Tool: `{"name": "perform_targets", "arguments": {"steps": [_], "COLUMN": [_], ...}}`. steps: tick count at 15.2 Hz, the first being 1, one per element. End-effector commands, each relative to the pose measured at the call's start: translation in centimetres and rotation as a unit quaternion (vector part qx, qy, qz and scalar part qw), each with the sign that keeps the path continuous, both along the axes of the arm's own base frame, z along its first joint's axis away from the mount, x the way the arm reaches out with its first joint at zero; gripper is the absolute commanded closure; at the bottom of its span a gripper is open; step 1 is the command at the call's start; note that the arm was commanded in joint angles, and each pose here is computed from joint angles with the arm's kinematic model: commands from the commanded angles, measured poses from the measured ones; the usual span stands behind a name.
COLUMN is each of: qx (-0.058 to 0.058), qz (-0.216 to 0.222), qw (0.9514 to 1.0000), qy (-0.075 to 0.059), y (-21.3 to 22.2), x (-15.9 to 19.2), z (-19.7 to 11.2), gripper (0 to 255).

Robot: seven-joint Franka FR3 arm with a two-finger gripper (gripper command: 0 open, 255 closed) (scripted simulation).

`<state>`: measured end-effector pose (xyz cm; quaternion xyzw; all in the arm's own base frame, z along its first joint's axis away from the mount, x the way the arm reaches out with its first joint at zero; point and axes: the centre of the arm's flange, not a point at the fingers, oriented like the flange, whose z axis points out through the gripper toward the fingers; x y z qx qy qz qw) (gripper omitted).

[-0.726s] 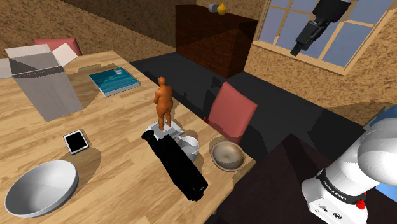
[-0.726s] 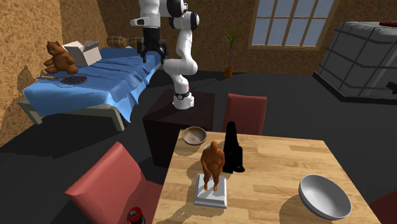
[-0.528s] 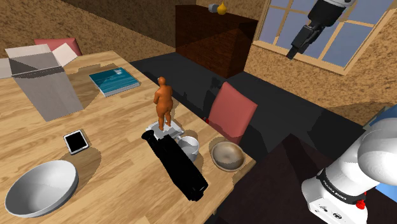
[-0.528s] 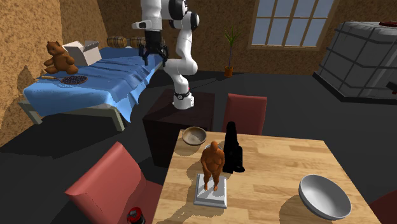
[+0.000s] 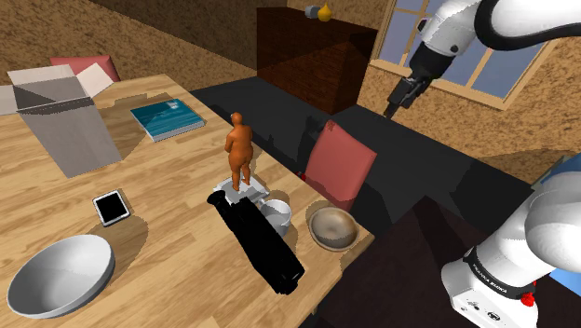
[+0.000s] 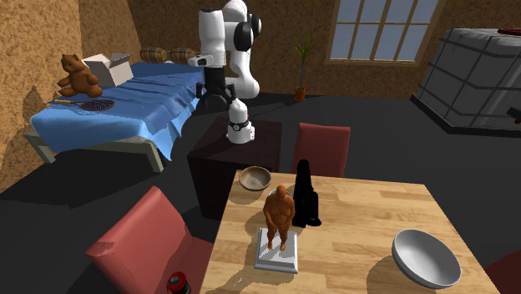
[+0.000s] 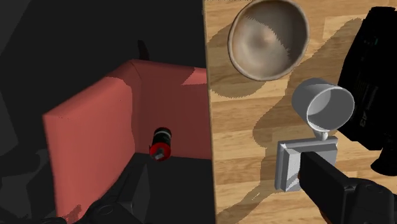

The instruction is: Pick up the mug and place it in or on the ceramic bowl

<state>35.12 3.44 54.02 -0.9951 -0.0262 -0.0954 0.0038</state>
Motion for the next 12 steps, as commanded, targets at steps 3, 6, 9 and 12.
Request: {"name": "perform_targets", "arguments": {"steps": [3,6,9,12], "qx": [0.005,0.009,0.012,0.016], "qz": [-0.001,-0.002,-0.003,-0.004], "qw": [1.0000,1.0000,0.9999,0.9999], "qy": [0.000,0.000,0.001,0.001], "y": [2.7,4.8,6.9,9.0], "x": [1.4,2.5,3.6,4.7], "z": [-4.4,-7.5,-10.6,-13.7], "gripper": [0,0,0,0]}}
